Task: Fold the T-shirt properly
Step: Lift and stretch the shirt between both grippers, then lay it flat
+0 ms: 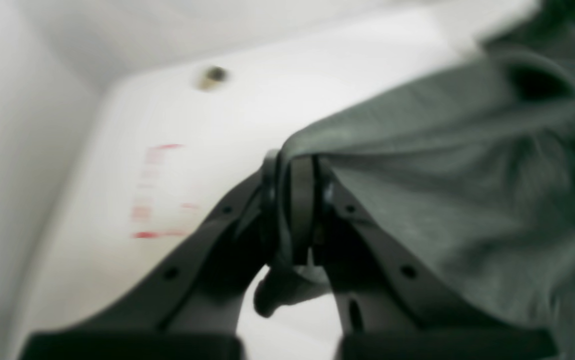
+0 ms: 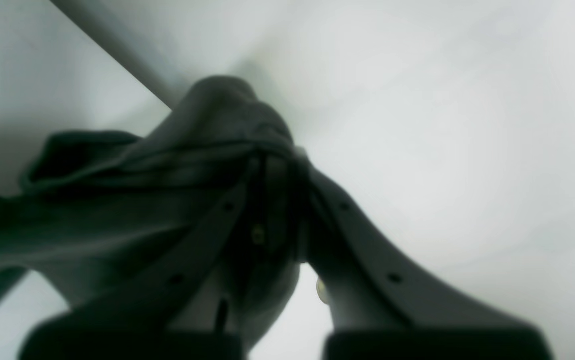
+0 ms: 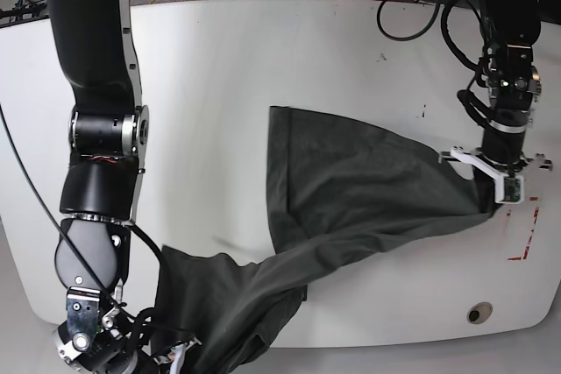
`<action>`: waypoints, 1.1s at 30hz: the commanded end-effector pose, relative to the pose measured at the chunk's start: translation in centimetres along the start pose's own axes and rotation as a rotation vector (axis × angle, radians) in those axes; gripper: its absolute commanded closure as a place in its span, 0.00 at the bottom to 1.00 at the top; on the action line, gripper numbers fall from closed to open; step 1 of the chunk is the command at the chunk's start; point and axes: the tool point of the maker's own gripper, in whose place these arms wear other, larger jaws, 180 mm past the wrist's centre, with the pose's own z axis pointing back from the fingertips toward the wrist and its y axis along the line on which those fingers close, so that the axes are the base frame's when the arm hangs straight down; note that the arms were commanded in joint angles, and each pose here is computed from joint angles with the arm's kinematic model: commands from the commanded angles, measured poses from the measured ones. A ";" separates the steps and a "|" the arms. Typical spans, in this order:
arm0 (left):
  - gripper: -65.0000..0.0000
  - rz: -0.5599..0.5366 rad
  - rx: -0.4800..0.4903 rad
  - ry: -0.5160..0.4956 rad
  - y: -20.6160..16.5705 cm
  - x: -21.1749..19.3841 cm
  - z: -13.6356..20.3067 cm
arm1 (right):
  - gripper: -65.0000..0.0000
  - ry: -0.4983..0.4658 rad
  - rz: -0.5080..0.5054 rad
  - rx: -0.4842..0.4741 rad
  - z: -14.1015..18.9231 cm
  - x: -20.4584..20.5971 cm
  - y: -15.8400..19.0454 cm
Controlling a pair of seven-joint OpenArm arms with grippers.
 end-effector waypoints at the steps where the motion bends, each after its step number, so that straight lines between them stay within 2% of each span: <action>1: 1.00 -0.015 0.065 -0.101 2.4 4.0 0.3 | 1.00 -0.076 -0.005 -0.054 0.9 2.6 -3.4; 3: 1.00 -0.013 0.110 -0.139 4.2 6.1 0.4 | 1.00 -0.080 -0.005 -0.067 1.0 2.8 -4.5; 10: 1.00 -0.058 0.157 -0.209 7.6 11.7 0.2 | 1.00 -0.103 0.002 -0.107 2.0 4.5 -7.1; 14: 1.00 -0.073 0.185 -0.237 9.3 14.6 0.3 | 1.00 -0.096 0.005 -0.127 2.5 4.1 -8.1; 18: 1.00 -0.153 0.224 -0.232 10.3 16.4 0.4 | 1.00 -0.091 0.005 -0.137 2.8 3.7 -8.7; 22: 1.00 -0.200 0.223 -0.225 10.2 16.7 0.5 | 1.00 -0.051 0.000 -0.146 3.0 1.4 -9.0; 25: 1.00 -0.208 0.212 -0.208 9.9 16.0 0.5 | 1.00 -0.049 -0.042 -0.156 3.3 -0.4 -8.9; 33: 1.00 -0.255 0.126 -0.067 7.9 10.4 0.4 | 1.00 0.063 -0.073 -0.140 3.8 -6.9 -5.3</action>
